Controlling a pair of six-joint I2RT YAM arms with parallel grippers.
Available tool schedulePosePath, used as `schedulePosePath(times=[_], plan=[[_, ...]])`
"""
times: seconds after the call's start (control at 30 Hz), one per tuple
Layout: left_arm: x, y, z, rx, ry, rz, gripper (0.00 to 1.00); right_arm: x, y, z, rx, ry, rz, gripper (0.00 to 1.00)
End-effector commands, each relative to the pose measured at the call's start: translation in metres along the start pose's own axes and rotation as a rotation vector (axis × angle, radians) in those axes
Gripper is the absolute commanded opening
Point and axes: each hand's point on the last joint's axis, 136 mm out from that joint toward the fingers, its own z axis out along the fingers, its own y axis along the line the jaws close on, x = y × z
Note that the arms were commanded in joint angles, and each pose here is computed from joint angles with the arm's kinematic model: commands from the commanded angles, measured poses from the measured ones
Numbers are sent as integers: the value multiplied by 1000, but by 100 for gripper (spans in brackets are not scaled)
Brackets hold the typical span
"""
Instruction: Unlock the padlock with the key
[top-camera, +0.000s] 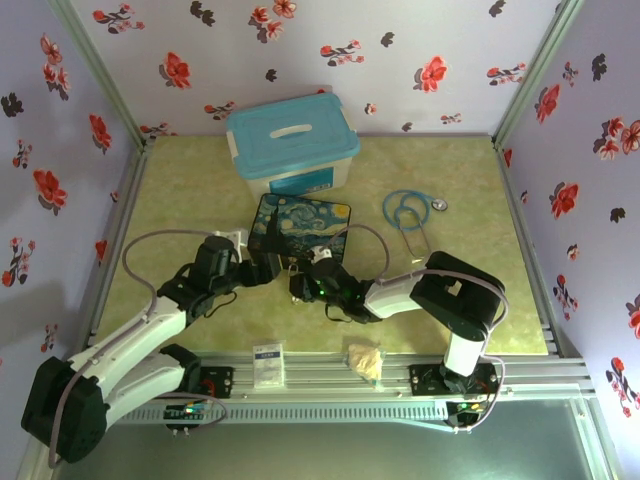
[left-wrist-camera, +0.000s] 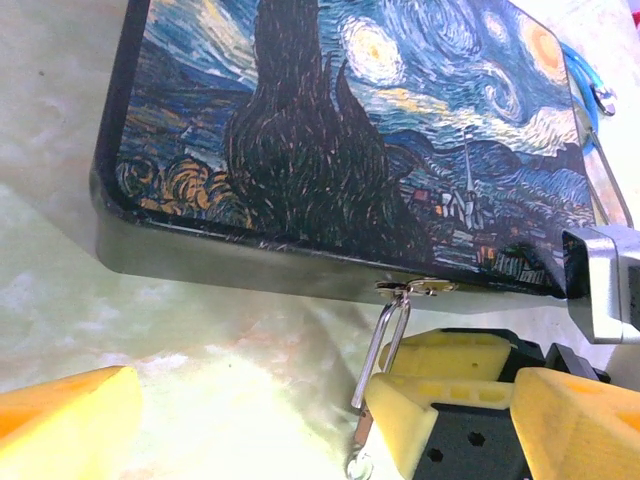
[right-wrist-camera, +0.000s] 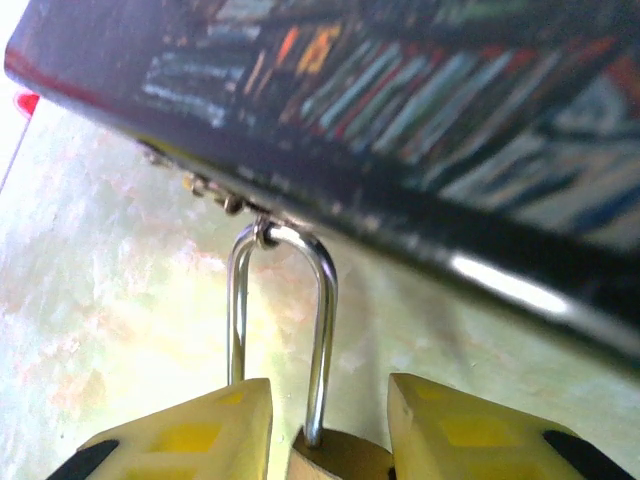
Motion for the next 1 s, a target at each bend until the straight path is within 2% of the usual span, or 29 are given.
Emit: schedulePosePath(times=[0.0, 0.17, 0.4, 0.67, 0.83, 0.97], plan=[[0, -1, -3, 19, -11, -10, 95, 33, -12, -6, 77, 139, 1, 37], [-1, 0, -3, 21, -19, -10, 95, 34, -20, -16, 188, 176, -67, 36], [-1, 1, -3, 21, -23, -10, 95, 38, -17, 0, 200, 201, -75, 40], [-2, 2, -7, 18, -30, -3, 95, 39, -31, 4, 289, 216, -62, 42], [-2, 2, -8, 20, -35, -3, 96, 38, -29, 6, 292, 216, -62, 37], [-7, 2, -10, 19, -48, 3, 96, 36, -27, 3, 266, 196, -51, 27]])
